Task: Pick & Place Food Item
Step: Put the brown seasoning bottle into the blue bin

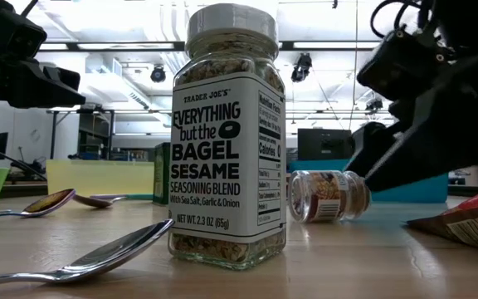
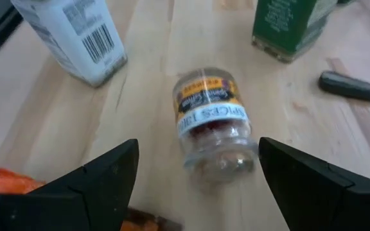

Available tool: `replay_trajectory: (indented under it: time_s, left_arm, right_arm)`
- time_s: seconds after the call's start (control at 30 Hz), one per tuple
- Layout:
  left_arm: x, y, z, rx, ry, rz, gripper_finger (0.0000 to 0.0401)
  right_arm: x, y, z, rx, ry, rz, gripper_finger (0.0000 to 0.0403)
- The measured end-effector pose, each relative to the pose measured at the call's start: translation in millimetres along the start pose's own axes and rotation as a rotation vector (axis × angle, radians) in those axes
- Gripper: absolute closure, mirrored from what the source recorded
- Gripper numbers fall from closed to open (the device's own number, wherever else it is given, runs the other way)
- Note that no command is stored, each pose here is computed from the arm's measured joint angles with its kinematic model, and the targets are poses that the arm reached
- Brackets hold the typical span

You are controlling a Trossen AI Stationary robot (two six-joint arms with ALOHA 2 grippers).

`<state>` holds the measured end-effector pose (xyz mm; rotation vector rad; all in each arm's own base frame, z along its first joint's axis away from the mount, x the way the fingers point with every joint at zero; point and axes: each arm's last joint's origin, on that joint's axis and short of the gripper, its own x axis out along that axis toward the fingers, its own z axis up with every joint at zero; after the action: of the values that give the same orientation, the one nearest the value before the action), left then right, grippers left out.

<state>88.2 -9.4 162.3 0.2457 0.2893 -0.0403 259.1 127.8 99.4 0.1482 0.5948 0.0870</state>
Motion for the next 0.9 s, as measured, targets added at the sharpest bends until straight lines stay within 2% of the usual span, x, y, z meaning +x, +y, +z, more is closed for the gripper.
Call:
replay_trajectory:
  time_s: [0.8, 0.9]
  left_arm:
    - [0.0, 0.0, 0.0, 0.0, 0.0, 0.0, 0.0401]
    - [0.0, 0.0, -0.1, 0.0, 0.0, 0.0, 0.0401]
  right_arm:
    - [3.5, -8.9, 1.9, 0.017, 0.053, 0.03, 0.0086]
    - [3.5, -8.9, 1.9, 0.017, 0.053, 0.031, 0.0097]
